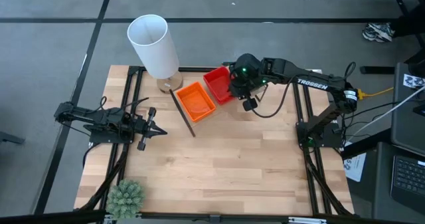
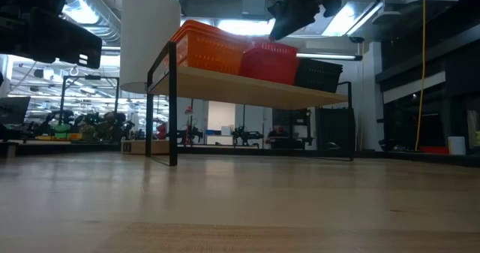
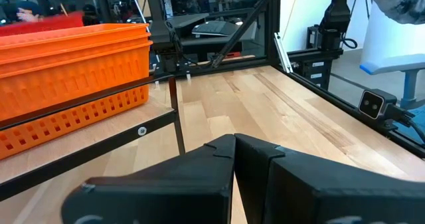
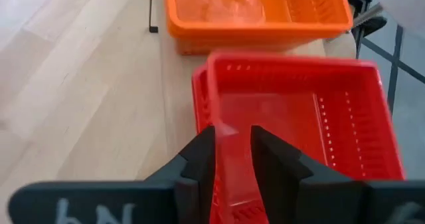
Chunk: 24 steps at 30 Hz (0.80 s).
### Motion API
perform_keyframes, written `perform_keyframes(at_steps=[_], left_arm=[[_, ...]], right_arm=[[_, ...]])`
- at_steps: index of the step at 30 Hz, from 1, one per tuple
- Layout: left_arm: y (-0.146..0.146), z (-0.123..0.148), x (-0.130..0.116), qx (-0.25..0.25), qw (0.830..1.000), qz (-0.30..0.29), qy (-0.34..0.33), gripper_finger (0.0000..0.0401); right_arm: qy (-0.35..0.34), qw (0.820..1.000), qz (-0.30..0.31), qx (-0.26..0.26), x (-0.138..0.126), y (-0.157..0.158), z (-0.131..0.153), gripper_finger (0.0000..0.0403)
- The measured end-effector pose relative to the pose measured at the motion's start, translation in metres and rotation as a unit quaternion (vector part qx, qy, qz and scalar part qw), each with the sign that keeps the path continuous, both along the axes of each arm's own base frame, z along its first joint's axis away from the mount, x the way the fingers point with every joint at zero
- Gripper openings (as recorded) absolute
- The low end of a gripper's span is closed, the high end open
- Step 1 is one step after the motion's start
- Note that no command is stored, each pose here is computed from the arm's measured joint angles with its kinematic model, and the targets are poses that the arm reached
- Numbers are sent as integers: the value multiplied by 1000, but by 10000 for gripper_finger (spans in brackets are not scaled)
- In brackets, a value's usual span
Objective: Stack baskets on shelf by color
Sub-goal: Stack the red basket on top of the other stacked red baskets on the shelf, then return to Home Position
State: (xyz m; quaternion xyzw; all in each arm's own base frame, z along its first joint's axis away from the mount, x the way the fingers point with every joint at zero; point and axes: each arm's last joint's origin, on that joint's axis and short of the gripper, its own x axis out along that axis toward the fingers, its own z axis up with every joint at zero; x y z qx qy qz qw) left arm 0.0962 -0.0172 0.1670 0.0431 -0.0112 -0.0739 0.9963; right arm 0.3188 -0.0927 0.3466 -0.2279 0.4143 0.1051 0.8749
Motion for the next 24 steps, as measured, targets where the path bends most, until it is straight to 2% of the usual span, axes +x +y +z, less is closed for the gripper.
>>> perform_keyframes(at_steps=[5,9,12,15,18,20,22,24], left_arm=[[0,0,0,0,1000,0,0,0],[0,0,0,0,1000,0,0,0],[0,0,0,0,1000,0,0,0],[0,0,0,0,1000,0,0,0],[0,0,0,0,1000,0,0,0],[0,0,0,0,1000,0,0,0],[0,0,0,0,1000,0,0,0],[0,0,0,0,1000,0,0,0]], right_arm=[[1,1000,5,6,-1,8,10,96],[-2,999,-18,30,-2,14,21,96],[15,994,-71,83,-7,20,30,96],[51,974,-149,165,-12,30,31,96],[111,950,-182,229,-16,46,20,96],[141,937,-203,248,-15,60,8,96],[166,931,-218,240,-13,74,-8,96],[175,937,-217,212,-11,89,-25,96]])
